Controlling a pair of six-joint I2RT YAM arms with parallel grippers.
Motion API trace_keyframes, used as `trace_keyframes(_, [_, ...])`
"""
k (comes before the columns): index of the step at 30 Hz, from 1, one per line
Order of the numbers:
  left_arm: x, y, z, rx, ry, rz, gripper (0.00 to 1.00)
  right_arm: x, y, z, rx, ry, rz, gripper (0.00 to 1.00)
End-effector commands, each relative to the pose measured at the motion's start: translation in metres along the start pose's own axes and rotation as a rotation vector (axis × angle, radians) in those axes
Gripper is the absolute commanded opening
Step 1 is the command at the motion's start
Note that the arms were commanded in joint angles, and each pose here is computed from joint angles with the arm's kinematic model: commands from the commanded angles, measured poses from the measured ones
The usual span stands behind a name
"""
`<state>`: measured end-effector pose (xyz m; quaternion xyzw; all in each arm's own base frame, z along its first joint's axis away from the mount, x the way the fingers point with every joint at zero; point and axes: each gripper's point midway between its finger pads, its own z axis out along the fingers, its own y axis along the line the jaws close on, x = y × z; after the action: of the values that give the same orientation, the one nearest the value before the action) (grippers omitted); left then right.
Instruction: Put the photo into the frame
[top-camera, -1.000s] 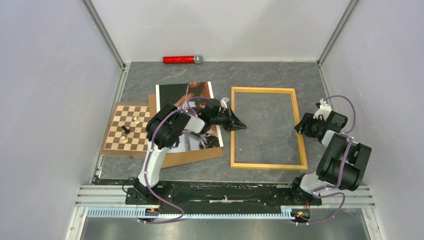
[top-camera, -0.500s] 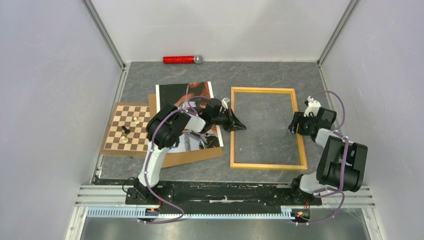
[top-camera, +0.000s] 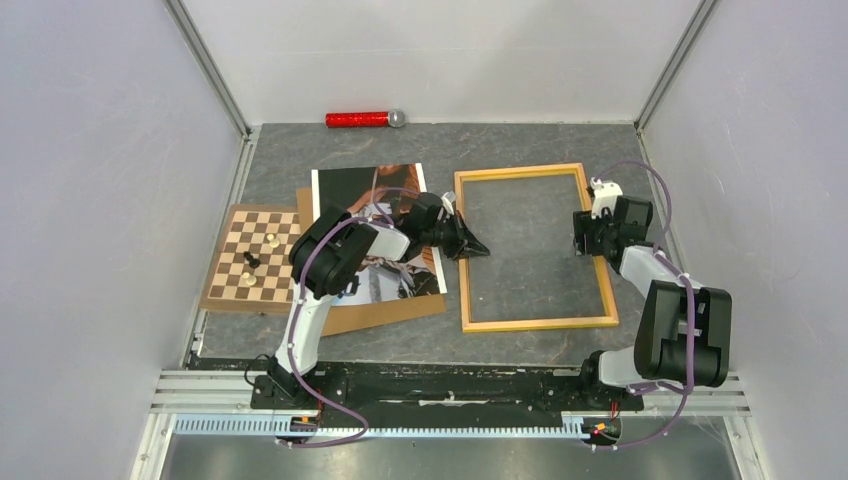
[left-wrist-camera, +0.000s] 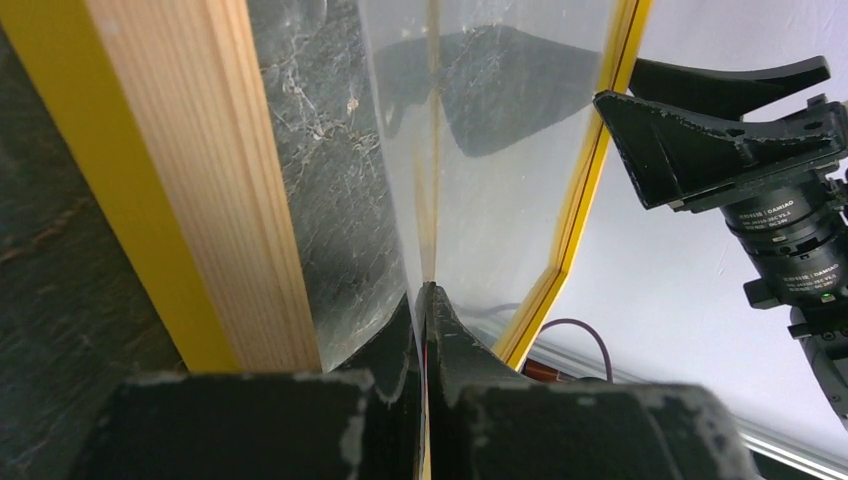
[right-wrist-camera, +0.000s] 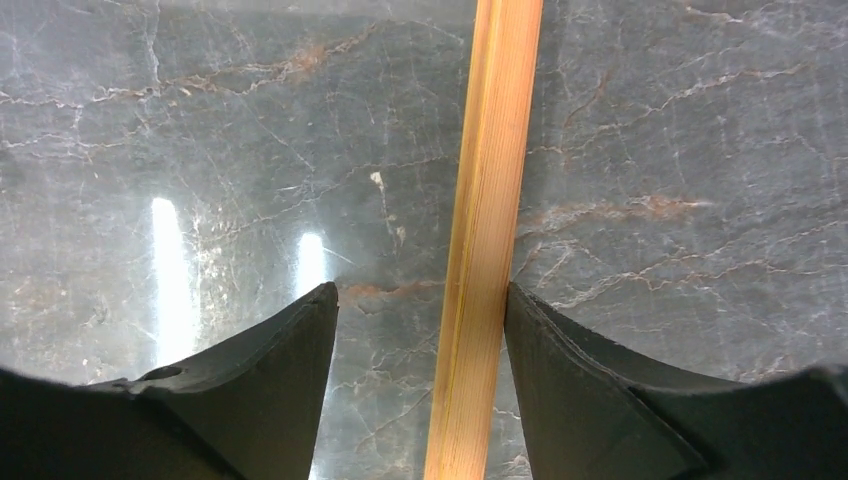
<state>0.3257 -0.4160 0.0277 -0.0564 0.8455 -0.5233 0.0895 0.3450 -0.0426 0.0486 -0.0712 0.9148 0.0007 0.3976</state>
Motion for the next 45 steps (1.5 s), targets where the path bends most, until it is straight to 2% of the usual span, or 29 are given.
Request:
trace_keyframes(1, [0.006, -0.021, 0.002, 0.028, 0.017, 0.091, 0.02, -0.047, 0.009, -0.006, -0.032, -0.126, -0.060, 0.64])
trace_keyframes(12, [0.006, -0.022, 0.001, 0.029, 0.019, 0.090, 0.02, -0.025, 0.012, 0.003, -0.041, -0.071, -0.024, 0.65])
trace_keyframes(23, [0.005, -0.019, 0.004, 0.020, 0.023, 0.088, 0.02, -0.053, 0.041, 0.002, -0.180, -0.135, -0.052, 0.71])
trace_keyframes(45, [0.007, -0.012, 0.006, -0.004, 0.030, 0.078, 0.02, -0.052, 0.135, 0.029, -0.382, -0.076, -0.245, 0.71])
